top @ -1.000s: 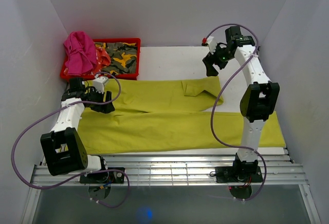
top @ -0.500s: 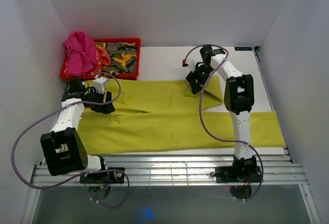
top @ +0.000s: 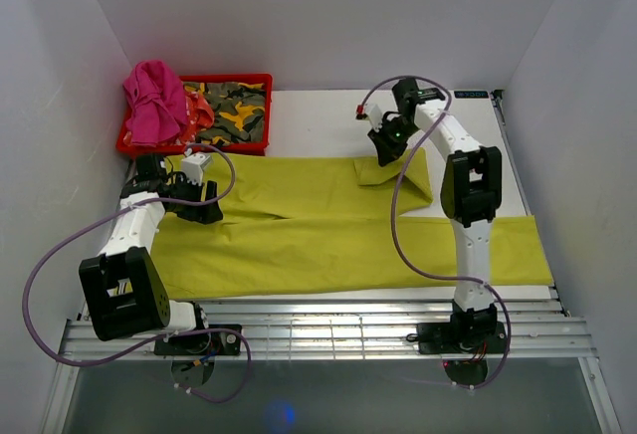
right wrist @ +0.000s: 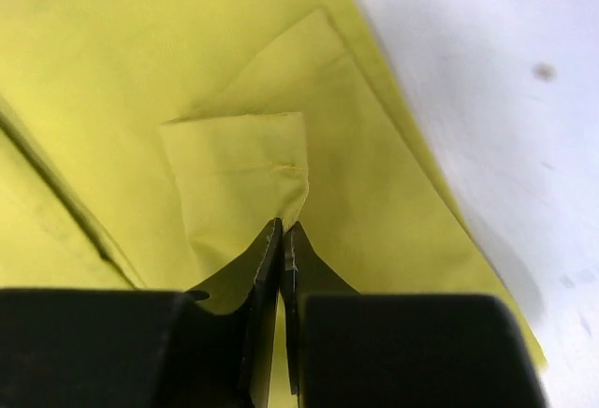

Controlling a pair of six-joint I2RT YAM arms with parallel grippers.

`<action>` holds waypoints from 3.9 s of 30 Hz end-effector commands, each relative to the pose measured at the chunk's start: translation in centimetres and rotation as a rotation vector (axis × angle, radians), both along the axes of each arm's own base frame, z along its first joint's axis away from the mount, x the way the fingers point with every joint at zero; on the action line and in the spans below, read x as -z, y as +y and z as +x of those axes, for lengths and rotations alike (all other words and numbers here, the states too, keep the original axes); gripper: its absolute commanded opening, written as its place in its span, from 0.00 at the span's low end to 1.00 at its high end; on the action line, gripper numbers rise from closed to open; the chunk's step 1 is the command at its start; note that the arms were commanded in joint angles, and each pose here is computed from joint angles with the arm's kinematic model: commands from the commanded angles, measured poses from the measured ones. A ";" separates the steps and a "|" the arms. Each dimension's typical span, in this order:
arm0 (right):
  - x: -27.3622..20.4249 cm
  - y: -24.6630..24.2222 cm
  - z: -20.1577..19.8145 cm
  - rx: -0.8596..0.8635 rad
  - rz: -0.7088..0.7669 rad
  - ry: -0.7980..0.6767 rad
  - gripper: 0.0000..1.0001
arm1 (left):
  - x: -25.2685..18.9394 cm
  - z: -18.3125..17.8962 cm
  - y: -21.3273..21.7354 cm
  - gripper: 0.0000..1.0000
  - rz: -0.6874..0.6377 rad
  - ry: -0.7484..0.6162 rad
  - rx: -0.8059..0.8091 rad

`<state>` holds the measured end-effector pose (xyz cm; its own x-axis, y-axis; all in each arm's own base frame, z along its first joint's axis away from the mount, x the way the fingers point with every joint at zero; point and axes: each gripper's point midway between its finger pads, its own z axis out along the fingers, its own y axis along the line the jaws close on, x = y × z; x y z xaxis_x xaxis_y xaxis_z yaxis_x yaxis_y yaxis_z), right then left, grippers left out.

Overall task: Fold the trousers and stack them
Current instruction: Flatten the trousers out, then fold the trousers

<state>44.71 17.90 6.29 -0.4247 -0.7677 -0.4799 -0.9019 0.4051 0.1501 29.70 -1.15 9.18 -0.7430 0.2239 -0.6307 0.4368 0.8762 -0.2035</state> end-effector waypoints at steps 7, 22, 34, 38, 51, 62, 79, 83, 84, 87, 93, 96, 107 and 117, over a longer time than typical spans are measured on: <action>-16.5 -14.7 2.7 0.526 0.099 -0.395 0.08 | -0.7 0.5 0.7 0.76 0.031 -0.038 -0.025; -6.3 -34.4 -8.0 1.449 -0.331 -0.483 0.08 | 2.7 1.0 3.3 0.75 0.113 0.084 -0.184; -5.6 -38.5 -6.9 1.451 -0.413 -0.463 0.08 | 2.1 1.6 5.1 0.75 0.167 0.091 -0.225; -2.3 -34.3 -9.3 1.177 -0.352 -0.235 0.46 | 0.5 1.1 4.1 0.77 0.112 0.071 -0.152; -6.1 -22.9 -6.8 0.770 -0.030 -0.218 0.80 | -2.7 5.4 6.2 0.75 0.107 -0.004 -0.079; 2.9 -17.8 -8.1 0.516 -0.085 0.059 0.65 | 5.6 2.5 7.5 0.56 0.185 0.176 -0.002; 1.8 -18.7 -18.9 0.139 -0.199 0.076 0.63 | -2.6 -0.6 9.3 0.70 0.178 0.005 0.097; -2.5 -19.8 -13.6 0.136 -0.191 -0.067 0.87 | -8.6 5.3 11.1 0.88 0.206 -0.181 0.132; -3.7 -20.3 -11.6 0.126 -0.198 -0.106 0.91 | -8.2 6.3 11.0 0.88 0.170 -0.178 0.152; -4.3 -22.4 -8.7 0.127 -0.244 -0.125 0.97 | -7.9 9.1 12.0 0.86 0.162 -0.193 0.202; -3.5 -26.6 -5.9 0.105 -0.318 -0.152 0.98 | -6.2 11.3 12.4 0.79 0.170 -0.243 0.371; -2.8 -28.5 -4.7 0.102 -0.335 -0.161 0.98 | -4.9 12.7 12.4 0.79 0.177 -0.254 0.412; -0.1 -32.8 -2.6 0.013 -0.357 -0.186 0.98 | 2.0 13.9 12.7 0.78 0.288 -0.157 0.543; 1.5 -33.8 -2.6 -0.081 -0.352 -0.169 0.98 | 6.4 11.6 13.3 0.25 0.360 -0.024 0.584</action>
<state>41.72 -14.97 4.22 -0.5168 -0.8049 -0.2916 -0.8217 0.5619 -0.0947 42.06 11.51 3.74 -0.4329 0.7457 -0.5065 0.8436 0.5331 0.0639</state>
